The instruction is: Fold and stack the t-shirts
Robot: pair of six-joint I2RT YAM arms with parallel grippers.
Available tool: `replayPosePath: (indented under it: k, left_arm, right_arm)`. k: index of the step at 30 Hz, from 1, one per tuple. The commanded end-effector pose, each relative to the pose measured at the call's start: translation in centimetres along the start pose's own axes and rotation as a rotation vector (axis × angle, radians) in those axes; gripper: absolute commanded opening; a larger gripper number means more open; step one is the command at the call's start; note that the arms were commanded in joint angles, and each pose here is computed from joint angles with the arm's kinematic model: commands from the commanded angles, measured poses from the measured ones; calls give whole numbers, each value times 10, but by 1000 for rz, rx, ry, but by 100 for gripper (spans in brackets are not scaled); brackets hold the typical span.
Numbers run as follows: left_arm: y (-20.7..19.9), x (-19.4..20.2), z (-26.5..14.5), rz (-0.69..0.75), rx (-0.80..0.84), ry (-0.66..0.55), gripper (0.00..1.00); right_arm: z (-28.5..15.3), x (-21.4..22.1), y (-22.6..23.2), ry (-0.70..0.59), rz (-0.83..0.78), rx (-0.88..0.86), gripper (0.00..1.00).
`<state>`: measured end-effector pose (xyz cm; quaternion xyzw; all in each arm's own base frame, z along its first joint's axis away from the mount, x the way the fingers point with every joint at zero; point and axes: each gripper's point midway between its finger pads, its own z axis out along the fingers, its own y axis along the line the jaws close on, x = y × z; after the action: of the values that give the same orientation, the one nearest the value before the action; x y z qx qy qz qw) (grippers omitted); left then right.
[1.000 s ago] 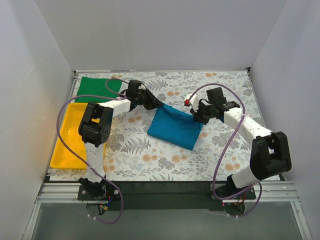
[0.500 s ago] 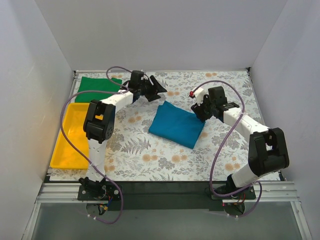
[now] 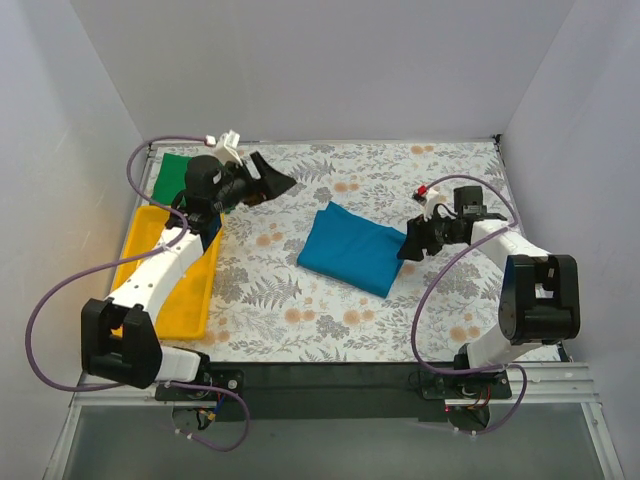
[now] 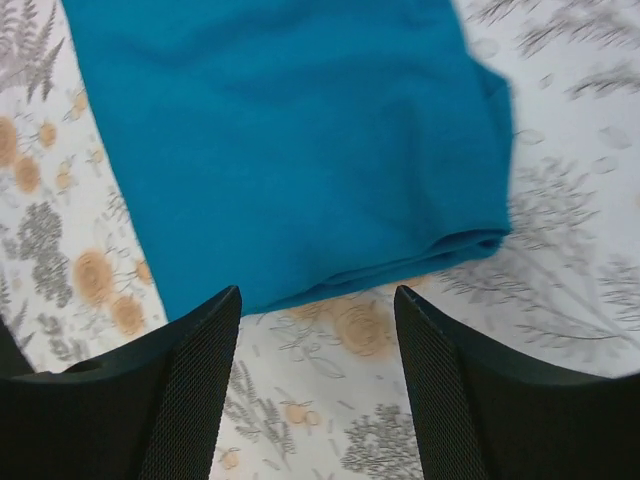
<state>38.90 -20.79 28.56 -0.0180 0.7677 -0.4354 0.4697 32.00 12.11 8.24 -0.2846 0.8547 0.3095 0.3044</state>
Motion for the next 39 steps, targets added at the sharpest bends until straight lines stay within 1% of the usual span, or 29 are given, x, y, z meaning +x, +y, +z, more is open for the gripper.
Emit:
replayPosePath:
  k: [1,2,4,5,6,7,8,9,12,15,18,20,21,22,24,25,26,27,28,30,31,32,33,34,35,36,37,38,39]
  left_arm:
    - [18,89,-25,-95,33,268,76]
    - [23,101,-34,-87,17,287,76]
    - [17,101,-51,-58,15,265,76]
    - [17,106,-58,-58,4,276,76]
    - [21,114,-64,-64,-5,286,76]
    - [17,114,-72,-59,-1,275,76]
    - [17,118,-76,-64,-2,278,76]
    - [15,122,-80,-69,5,281,76]
    - [15,133,-93,-80,3,281,76]
    - [16,136,-104,-66,-12,270,76]
    - [20,132,-111,-33,-61,243,76]
    - [26,132,-114,-25,-96,233,76]
    - [27,133,-114,-26,-101,234,77]
    - [31,136,-113,-34,-110,241,77]
    - [36,142,-111,-67,-124,258,77]
    - [40,145,-108,-83,-131,270,77]
    - [41,147,-106,-96,-129,281,76]
    - [41,146,-103,-108,-131,281,76]
    - [45,147,-97,-117,-137,289,76]
    - [44,137,-85,-122,-137,286,77]
    - [55,142,-74,-145,-169,325,77]
    - [59,141,-66,-151,-178,339,76]
    - [65,140,-58,-154,-197,353,76]
    - [73,140,-42,-150,-223,383,76]
    - [78,142,-33,-146,-240,402,76]
    - [95,155,-20,-158,-284,454,76]
    - [95,150,-7,-121,-302,464,76]
    - [100,152,3,-122,-320,487,76]
    - [118,172,12,-141,-369,556,76]
  right_arm:
    - [1,18,31,19,142,-130,71]
    - [3,29,27,41,242,-84,73]
    - [7,31,23,28,283,-57,74]
    - [10,40,21,42,355,-25,74]
    - [12,37,15,19,355,-3,74]
    - [15,40,13,21,378,9,75]
    - [17,44,12,26,436,23,75]
    - [19,43,11,20,459,25,75]
    - [28,39,16,13,516,-49,75]
    - [38,41,19,39,576,-116,74]
    - [45,47,16,64,610,-130,71]
    - [48,52,10,77,619,-106,68]
    - [48,54,9,81,620,-96,66]
    - [49,55,4,83,611,-68,57]
    - [48,54,-1,80,602,-48,46]
    - [48,53,-4,80,599,-40,39]
    - [48,45,-10,64,571,-31,23]
    - [47,43,-14,68,569,-20,16]
    - [49,41,-19,70,561,-17,14]
    - [48,27,-29,58,508,-6,17]
    - [48,33,-27,102,522,-17,22]
    - [46,37,-26,133,452,-38,31]
    - [42,25,-32,139,400,-35,34]
    - [36,38,-26,211,413,-45,37]
    - [33,38,-26,210,327,-68,40]
    - [30,43,-22,216,303,-84,48]
    - [23,39,-18,204,261,-80,56]
    - [19,40,-20,209,207,-58,97]
    - [15,39,-20,205,180,-45,98]
